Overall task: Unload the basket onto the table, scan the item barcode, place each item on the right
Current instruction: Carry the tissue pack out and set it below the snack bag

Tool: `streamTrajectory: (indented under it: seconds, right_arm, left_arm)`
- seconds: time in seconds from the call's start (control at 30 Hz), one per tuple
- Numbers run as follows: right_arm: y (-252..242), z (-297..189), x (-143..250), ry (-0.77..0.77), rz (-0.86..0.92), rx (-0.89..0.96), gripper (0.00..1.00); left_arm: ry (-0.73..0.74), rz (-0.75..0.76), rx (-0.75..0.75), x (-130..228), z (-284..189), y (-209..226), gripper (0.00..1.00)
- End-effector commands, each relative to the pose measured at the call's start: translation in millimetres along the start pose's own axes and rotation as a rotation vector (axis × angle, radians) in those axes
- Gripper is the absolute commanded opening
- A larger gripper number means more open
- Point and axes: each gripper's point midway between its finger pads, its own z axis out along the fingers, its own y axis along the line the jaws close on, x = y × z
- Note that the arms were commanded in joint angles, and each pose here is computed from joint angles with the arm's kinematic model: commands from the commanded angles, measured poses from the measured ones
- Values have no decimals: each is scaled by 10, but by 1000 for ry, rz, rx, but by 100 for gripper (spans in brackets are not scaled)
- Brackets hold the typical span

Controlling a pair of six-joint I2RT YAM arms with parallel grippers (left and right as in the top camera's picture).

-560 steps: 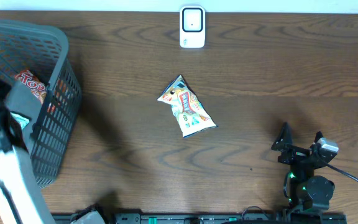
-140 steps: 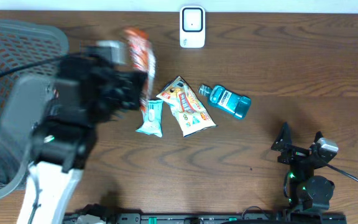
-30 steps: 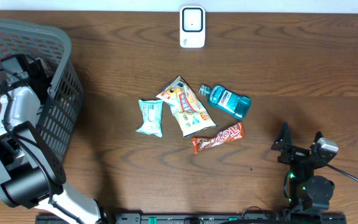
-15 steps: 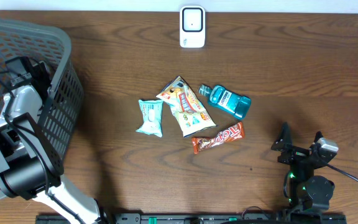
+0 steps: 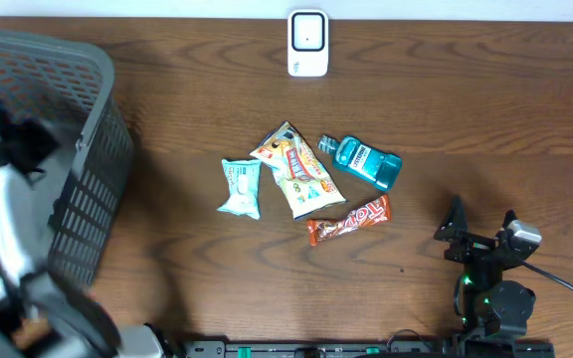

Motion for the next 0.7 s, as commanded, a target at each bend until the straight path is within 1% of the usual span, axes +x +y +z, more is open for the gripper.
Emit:
streamTrajectory:
  seconds: [0.0,0.07,0.13,0.17,0.23,0.27,0.33,0.43,0.57,0.67]
  right_arm:
    - [4,3,22,5,-10,-3,99]
    - [4,3,22,5,-9,-3,99]
    - [4,3,22,5,-10,-3,99]
    - [4,3,22,5,-10,-3,99]
    - [4,3,22,5,-10,-3,99]
    - [4,3,22,5,-10,-2,99]
    - [4,3,22,5,-10,-3,99]
    - [5,3,23,5,-9,-3,99]
    - [4,3,22,5,-10,-3,99]
    - [4,3,22,5,-9,-3,99]
  left_arm:
    - [-195,-213,59,-417,-739,-117,7]
    - [-254,-252,162,-498,-1127,-328,7]
    - [-265,-226,302,-472,-1441,-647,8]
    - [-258,-197,375,-425,-1576,-824,8]
    - [-199,-127,516,-209,-1809,-1202,8]
    - [-155,-89,566,-56,-1882,-1367,7]
    - [-61,-6,613,271,-1944,-1595,8]
    - [126,181,665,951,-1939,-1902,8]
    - [339,379,631,1859,-1774,-2091,8]
    - [446,526,577,2496,-1634,-2118,7]
